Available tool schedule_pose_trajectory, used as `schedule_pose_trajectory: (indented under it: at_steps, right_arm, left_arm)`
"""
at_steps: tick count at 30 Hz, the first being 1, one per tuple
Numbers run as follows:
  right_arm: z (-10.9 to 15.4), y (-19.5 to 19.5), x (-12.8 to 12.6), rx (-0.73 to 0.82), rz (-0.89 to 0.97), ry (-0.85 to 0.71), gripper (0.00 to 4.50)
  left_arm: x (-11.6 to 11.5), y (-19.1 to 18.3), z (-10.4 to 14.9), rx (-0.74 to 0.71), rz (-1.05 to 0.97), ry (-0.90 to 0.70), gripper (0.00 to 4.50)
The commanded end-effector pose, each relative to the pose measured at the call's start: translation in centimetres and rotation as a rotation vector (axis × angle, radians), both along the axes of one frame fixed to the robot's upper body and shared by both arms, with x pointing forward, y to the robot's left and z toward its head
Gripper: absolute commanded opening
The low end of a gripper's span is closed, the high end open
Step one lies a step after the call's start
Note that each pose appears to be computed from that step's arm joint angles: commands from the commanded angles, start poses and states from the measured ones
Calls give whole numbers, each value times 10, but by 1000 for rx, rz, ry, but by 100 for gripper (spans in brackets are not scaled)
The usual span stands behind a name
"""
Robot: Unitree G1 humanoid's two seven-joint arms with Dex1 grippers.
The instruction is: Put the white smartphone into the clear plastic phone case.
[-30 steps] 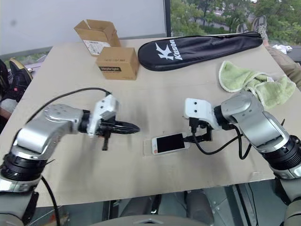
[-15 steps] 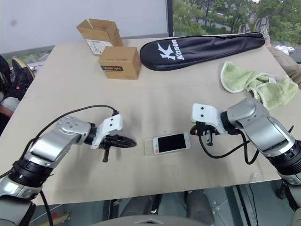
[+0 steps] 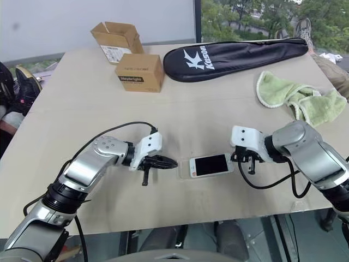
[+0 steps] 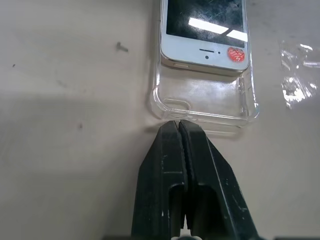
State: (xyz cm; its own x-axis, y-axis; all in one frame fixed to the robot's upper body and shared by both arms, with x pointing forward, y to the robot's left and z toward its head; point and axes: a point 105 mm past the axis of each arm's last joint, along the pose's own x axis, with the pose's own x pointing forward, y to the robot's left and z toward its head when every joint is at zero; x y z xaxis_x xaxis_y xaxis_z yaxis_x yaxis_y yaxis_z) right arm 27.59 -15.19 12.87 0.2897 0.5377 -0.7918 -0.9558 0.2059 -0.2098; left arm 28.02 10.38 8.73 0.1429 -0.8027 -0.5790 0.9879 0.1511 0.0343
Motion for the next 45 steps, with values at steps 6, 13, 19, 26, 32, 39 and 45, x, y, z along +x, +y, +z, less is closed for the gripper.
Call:
schedule_pose_trajectory:
  at_steps: [6, 13, 19, 26, 32, 39, 45]
  right_arm:
    - [9, 4, -2, -8, 28, -40, 2]
    - [6, 13, -8, -1, 63, -19, 2]
    - [3, 17, -10, 11, 66, -8, 2]
    - [7, 7, -5, -3, 28, -22, 2]
    - [9, -5, 0, -30, -4, -31, 2]
    - [4, 0, -4, -33, 17, -15, 2]
    - [4, 10, -6, -10, 45, -11, 2]
  left_arm:
    - [0, -7, 7, -5, -19, -26, 0]
    - [-1, -11, 8, -12, -16, -27, 0]
    - [-1, -11, 9, -12, -16, -28, 0]
    - [-1, -10, 9, -13, -13, -25, 0]
    - [0, -9, 9, -13, -13, -24, 0]
    - [-1, -9, 10, -14, -13, -25, 0]
    - [-1, -11, 9, -13, -15, -30, 0]
